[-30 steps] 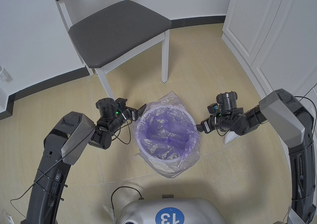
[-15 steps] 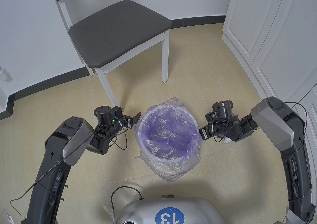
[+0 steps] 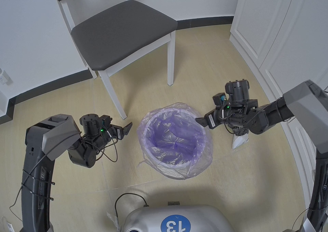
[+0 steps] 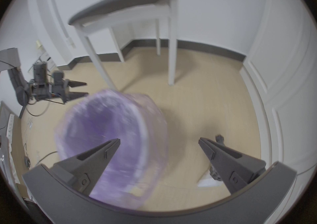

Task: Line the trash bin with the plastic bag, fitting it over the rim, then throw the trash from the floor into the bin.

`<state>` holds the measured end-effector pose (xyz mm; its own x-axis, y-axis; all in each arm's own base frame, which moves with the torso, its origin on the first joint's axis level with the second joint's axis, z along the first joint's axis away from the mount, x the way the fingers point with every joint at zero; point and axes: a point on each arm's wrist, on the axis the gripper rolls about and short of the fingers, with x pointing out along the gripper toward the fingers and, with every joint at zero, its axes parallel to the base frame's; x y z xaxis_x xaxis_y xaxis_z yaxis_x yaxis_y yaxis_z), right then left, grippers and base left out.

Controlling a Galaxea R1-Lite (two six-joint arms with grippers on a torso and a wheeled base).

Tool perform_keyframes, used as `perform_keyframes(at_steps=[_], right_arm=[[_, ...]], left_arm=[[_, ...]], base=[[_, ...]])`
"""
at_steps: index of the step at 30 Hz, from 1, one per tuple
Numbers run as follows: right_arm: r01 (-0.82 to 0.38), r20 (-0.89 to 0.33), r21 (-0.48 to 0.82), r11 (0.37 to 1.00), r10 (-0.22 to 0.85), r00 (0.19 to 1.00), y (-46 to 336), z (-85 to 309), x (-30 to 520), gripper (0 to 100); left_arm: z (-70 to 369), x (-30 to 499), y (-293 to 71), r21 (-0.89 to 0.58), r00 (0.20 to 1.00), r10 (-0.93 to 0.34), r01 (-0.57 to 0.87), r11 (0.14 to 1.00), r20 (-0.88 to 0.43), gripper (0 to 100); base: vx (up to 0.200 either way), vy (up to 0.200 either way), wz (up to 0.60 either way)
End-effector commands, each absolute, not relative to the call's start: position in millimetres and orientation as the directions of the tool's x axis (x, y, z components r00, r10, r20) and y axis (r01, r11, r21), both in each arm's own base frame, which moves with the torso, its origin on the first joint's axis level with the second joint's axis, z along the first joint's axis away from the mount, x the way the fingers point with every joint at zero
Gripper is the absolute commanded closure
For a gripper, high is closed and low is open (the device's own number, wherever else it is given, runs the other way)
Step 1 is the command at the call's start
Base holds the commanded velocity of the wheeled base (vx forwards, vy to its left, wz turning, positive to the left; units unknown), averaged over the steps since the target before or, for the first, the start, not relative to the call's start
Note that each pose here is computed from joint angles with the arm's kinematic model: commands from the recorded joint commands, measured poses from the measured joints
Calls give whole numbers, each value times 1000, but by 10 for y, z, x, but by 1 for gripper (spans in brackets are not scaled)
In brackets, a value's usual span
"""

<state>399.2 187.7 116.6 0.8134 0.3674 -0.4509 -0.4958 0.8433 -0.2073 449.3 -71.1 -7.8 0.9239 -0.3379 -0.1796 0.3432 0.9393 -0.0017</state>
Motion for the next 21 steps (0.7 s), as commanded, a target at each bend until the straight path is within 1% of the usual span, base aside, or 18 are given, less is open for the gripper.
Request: perform_keyframes(at_steps=[1,2,3,6,8,9,10,13,15,21], right_arm=[[-616,-419,-263,742,488,766,2453,1414,3435,0],[-616,-419,-263,742,488,766,2453,1414,3435,0],[-648,-449,-276,710,501,740,2599,1254,3423,0],[-687,-500,-267,676,512,698,2775,996,3450,0],[-702,-539,-257,664,505,675,2827,845,3479,0],[-702,-539,-257,664,505,675,2827,845,3479,0],[-726,-576,-231,648,511,638,2848,767,3494,0],[-771,-633,-168,614,532,562,2845,702,3479,0],[-784,-656,-144,604,535,532,2850,665,3477,0],[-784,-668,-134,606,529,523,2907,543,3536,0]], left_arm=[[231,4159,-474,3,943,-298,302,953,-147,0],[231,4159,-474,3,943,-298,302,953,-147,0],[198,4060,-458,3,943,-298,302,953,-150,0],[172,3904,-455,5,943,-302,306,952,-136,0],[169,3812,-440,7,944,-304,307,952,-124,0],[169,3812,-440,7,944,-304,307,952,-124,0],[183,3723,-420,8,945,-306,309,951,-114,0],[209,3607,-405,5,942,-313,316,949,-119,0],[279,3548,-405,4,941,-317,320,947,-115,0],[428,3424,-440,2,931,-351,353,936,-99,0]], base=[[0,0,0],[0,0,0],[0,0,0],[0,0,0],[0,0,0],[0,0,0],[0,0,0],[0,0,0],[0,0,0],[0,0,0]])
